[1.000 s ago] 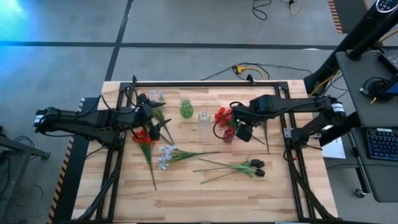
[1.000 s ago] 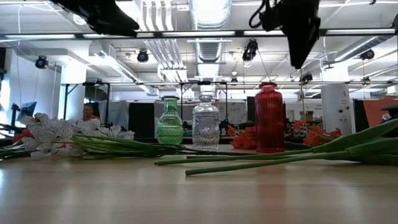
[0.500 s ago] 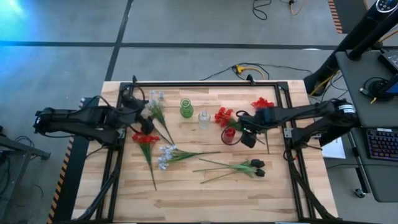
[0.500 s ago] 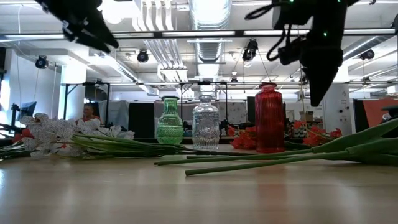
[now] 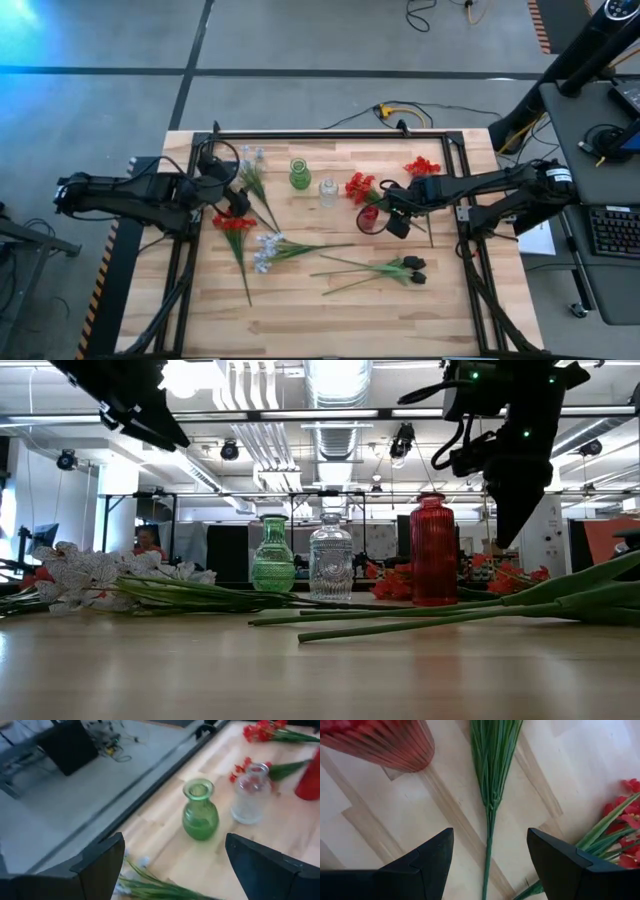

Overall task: Sort flowers into vase by color
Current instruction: Put the center black tulip into the green vase

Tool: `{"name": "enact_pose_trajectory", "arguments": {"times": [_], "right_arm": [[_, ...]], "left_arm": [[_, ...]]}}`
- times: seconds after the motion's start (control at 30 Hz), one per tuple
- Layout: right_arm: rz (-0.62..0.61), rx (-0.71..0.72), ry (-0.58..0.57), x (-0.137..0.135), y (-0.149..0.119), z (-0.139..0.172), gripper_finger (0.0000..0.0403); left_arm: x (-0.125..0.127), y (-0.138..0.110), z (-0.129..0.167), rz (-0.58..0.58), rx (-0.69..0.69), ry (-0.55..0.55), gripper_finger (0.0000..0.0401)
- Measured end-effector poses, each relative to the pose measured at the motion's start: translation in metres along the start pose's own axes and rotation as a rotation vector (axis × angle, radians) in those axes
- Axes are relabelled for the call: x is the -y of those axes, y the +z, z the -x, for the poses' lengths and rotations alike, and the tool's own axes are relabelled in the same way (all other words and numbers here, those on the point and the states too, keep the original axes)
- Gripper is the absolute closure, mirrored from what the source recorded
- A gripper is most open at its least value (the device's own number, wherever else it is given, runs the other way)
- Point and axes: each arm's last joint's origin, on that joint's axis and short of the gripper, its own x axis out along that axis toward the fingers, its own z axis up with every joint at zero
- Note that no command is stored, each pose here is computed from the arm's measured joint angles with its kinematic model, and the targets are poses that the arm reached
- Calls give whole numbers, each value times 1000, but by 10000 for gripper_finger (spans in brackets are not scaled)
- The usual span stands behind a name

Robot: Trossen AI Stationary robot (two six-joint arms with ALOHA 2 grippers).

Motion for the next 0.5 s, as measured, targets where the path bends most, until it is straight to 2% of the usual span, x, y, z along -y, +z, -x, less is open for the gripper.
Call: {"name": "enact_pose_trajectory", "arguments": {"times": [0.33,0.43,0.5], "right_arm": [[-24,-18,2,2,-2,2,158],[-78,-62,-9,4,-3,10,158],[-173,-93,-40,6,-3,17,158]], "left_arm": [[0,1,-2,-10,27,46,74],[-1,1,-1,-29,33,58,74],[-1,2,0,-37,41,64,74]]}}
